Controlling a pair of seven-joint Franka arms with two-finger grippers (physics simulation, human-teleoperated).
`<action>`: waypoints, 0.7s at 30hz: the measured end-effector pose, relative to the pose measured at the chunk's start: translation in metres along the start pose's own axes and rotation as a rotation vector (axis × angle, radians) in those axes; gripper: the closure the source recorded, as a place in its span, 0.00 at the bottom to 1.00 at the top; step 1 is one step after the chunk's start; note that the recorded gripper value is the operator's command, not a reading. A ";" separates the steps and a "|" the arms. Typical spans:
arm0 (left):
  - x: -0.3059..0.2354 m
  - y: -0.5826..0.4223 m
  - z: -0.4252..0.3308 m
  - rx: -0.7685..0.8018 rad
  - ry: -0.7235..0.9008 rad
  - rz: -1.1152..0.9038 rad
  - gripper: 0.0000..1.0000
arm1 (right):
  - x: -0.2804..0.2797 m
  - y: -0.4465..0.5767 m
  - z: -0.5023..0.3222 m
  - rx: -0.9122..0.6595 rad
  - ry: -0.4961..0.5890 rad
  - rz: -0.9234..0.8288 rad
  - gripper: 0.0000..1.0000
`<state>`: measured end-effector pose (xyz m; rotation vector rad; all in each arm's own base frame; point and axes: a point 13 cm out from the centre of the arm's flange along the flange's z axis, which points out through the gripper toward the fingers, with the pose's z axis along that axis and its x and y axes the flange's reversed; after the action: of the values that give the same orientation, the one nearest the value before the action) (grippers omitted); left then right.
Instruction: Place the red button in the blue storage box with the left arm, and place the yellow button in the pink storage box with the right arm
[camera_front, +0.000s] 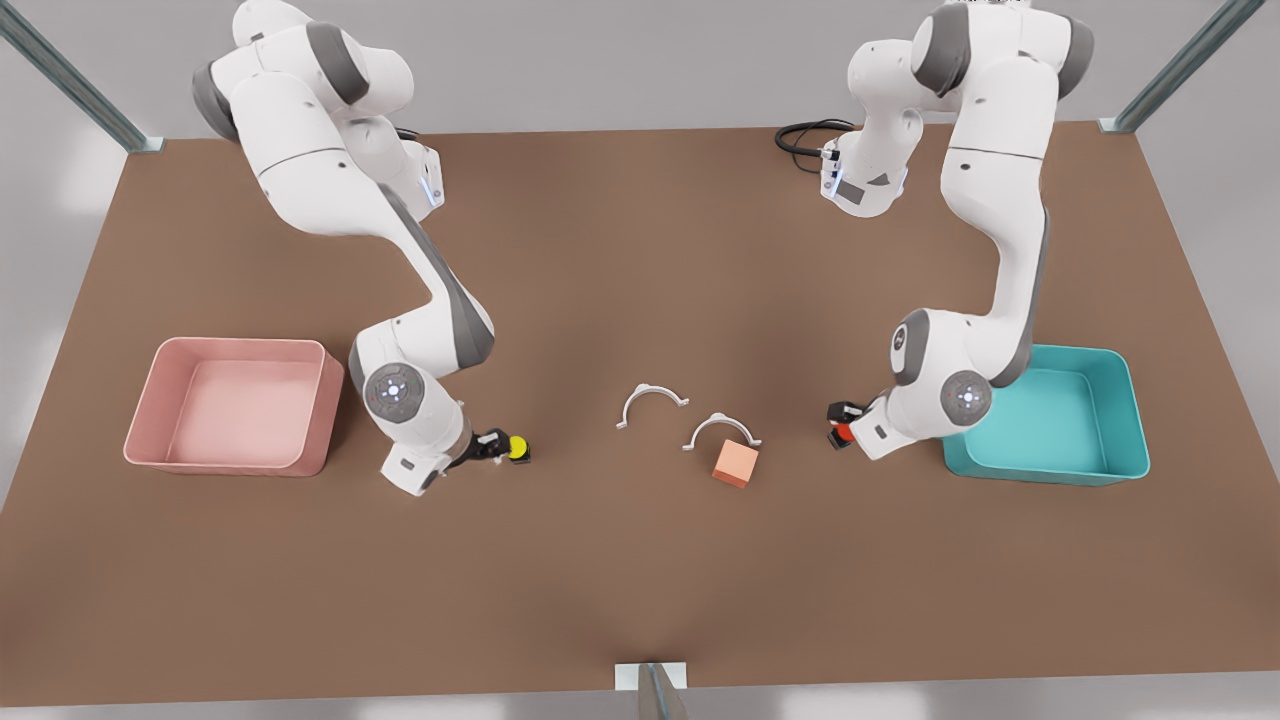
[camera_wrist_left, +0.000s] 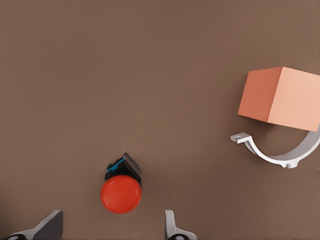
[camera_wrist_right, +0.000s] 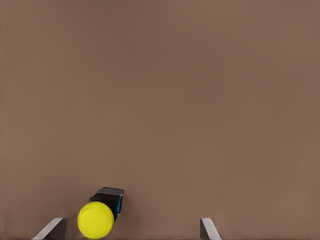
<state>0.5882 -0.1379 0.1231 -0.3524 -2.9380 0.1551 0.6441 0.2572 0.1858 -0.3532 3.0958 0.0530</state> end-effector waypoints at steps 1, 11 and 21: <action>-0.002 -0.001 0.007 0.000 -0.002 0.011 0.00 | 0.013 0.010 0.011 -0.003 0.007 -0.005 0.00; -0.001 0.002 0.078 -0.004 0.044 0.085 0.16 | 0.013 0.044 0.040 -0.059 -0.099 0.062 0.00; -0.023 0.003 0.039 -0.022 -0.025 0.129 0.53 | 0.041 0.053 0.079 -0.084 -0.093 0.128 0.00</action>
<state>0.6040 -0.1436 0.0806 -0.5472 -2.9440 0.1460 0.5935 0.3026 0.1074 -0.1489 3.0255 0.1961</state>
